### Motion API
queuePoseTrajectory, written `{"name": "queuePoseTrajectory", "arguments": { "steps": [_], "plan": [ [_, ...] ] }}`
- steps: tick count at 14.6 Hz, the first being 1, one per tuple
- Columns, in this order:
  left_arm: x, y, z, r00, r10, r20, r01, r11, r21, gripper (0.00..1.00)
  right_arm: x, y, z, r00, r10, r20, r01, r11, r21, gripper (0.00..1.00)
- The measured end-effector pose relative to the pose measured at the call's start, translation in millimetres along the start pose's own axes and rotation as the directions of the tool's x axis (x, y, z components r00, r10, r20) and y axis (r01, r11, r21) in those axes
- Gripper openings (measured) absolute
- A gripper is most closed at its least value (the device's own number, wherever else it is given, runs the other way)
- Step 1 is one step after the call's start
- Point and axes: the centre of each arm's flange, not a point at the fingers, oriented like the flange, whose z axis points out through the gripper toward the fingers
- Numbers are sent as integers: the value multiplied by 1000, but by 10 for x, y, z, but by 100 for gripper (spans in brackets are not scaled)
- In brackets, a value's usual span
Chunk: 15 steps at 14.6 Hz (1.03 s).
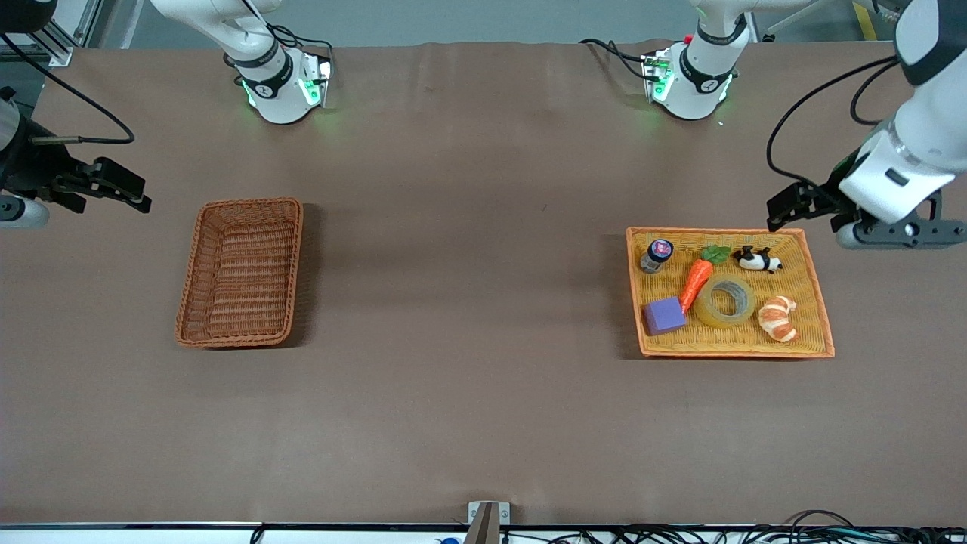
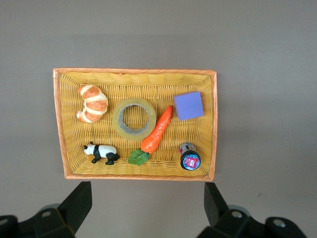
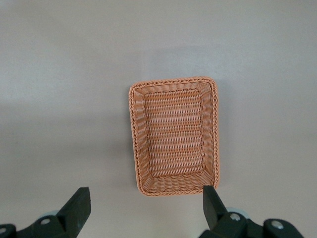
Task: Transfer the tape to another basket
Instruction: 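Reach the left gripper down to the tape roll on the yellow tray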
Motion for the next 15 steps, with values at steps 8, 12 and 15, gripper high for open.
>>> {"name": "queuePoseTrajectory", "arguments": {
  "steps": [8, 12, 15],
  "plan": [
    [536, -383, 1254, 990, 10, 143, -7, 1000, -19, 100, -1, -20, -2, 1000, -23, -1, 23, 1000, 0, 100],
    [621, -580, 2001, 969, 39, 243, -31, 999, -37, 97, -2, -26, -2, 1000, -24, -1, 24, 1000, 0, 100],
    [644, -596, 2444, 955, 41, 293, -29, 999, -43, 96, -1, -30, -3, 1000, -26, -1, 26, 1000, 0, 100]
  ]
}}
